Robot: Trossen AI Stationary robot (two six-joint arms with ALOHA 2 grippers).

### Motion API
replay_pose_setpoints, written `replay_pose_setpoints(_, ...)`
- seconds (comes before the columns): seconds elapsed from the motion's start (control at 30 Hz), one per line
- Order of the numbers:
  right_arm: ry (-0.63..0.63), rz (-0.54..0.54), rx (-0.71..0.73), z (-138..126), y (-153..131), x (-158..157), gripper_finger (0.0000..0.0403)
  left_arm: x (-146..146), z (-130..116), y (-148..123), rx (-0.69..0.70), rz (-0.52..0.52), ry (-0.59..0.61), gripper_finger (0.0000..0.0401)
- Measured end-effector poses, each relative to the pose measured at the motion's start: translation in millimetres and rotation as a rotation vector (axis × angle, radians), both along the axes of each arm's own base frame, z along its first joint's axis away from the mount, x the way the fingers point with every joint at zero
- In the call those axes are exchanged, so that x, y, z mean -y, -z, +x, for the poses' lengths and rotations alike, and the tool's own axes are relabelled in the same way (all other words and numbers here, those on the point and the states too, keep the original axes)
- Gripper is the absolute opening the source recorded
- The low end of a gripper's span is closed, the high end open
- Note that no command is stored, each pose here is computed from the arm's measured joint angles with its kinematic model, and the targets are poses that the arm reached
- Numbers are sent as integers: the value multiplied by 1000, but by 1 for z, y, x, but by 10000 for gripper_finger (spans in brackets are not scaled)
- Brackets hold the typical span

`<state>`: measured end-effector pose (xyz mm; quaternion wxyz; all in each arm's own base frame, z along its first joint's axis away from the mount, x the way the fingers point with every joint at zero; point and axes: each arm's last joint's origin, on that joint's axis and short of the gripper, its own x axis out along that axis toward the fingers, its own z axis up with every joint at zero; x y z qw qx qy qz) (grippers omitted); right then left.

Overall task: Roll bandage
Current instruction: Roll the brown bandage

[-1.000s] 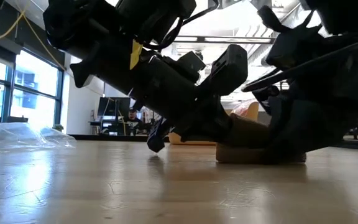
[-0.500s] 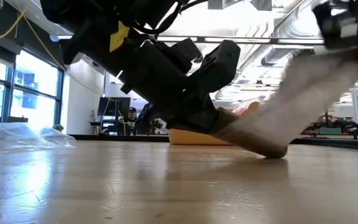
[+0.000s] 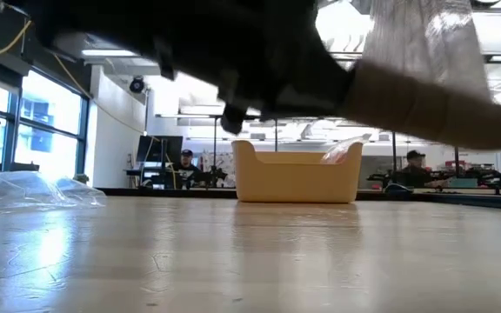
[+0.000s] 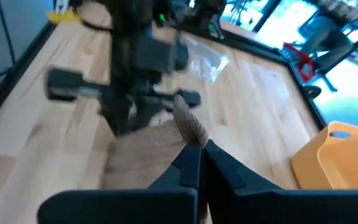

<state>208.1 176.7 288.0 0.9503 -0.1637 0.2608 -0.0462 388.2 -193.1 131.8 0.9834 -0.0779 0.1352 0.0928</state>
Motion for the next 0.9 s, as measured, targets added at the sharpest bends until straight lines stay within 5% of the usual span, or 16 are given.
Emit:
replay_pose_setpoints(0.13, 13, 83, -49, 11, 1, 20, 0, 22, -3, -13, 59, 6, 55, 3)
replay_pose_setpoints(0.4, -40, 230, -153, 31, 49, 42, 0, 62, -10, -42, 164, 58, 160, 3)
replay_pose_setpoints(0.67, -189, 422, -50, 38, 101, 34, 0, 65, -11, -45, 180, 54, 146, 3)
replay_pose_setpoints(0.9, -186, 451, -57, 39, 105, 33, 17, 62, -9, -47, 203, 20, 140, 3)
